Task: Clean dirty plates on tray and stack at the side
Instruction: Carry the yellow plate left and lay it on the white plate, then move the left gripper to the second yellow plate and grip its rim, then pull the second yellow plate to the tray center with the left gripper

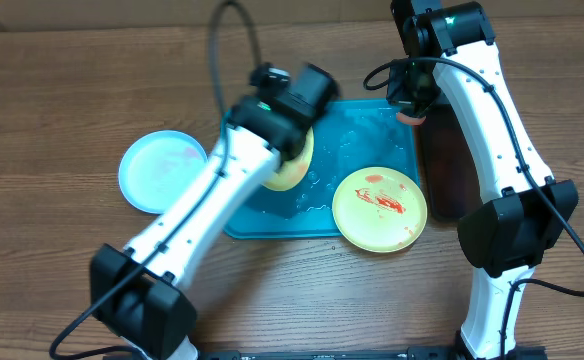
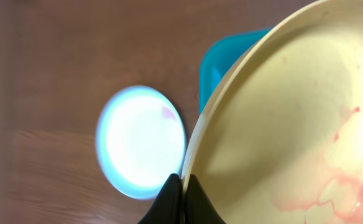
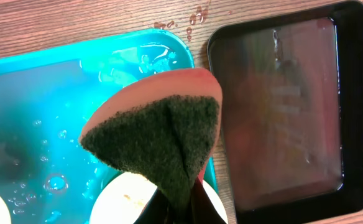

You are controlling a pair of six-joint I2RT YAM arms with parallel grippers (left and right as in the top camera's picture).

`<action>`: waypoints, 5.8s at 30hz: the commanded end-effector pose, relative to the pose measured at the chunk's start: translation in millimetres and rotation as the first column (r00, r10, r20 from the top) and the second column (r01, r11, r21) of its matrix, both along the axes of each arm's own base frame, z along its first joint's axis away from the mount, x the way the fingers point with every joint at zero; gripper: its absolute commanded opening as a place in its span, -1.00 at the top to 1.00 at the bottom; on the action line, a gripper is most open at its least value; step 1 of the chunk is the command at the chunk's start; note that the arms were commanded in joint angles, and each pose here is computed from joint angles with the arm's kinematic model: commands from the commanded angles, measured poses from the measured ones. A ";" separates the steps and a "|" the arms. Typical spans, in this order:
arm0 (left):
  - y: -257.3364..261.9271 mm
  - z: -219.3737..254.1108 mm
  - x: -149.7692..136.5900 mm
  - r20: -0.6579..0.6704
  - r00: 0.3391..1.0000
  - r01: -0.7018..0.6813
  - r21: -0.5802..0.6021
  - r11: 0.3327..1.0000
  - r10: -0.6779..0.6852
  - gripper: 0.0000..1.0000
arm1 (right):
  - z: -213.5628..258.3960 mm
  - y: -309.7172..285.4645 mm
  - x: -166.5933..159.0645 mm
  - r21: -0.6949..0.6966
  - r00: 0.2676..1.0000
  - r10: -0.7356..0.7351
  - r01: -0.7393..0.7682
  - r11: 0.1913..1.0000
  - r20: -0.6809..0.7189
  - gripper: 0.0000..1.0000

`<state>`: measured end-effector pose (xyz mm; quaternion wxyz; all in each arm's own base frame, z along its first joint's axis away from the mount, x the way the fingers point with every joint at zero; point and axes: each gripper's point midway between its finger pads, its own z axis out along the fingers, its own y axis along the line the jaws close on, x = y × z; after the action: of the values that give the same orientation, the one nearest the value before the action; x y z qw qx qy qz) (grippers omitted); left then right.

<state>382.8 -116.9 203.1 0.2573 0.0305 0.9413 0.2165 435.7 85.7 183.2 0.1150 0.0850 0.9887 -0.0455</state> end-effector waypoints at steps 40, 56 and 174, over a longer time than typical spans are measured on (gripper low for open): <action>259.6 -146.4 -37.7 -0.292 0.792 -0.596 -0.559 0.576 0.537 0.70 | 10.0 0.4 -3.0 0.008 1.000 0.000 0.000 1.000 0.013 0.92; 208.4 -72.9 15.0 -0.185 0.938 -0.338 -0.666 0.665 0.292 0.36 | 10.0 0.4 -2.7 0.009 1.000 0.000 0.000 1.000 0.014 0.92; -99.8 -160.4 24.3 -0.347 0.868 0.024 -0.685 0.728 -0.355 0.92 | 5.2 44.9 9.5 0.233 0.998 0.051 -0.058 0.971 0.035 0.91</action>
<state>389.6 -229.4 26.1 0.0094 0.0472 0.9838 -0.1725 444.5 113.7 184.4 0.1213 0.0785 0.9890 0.0330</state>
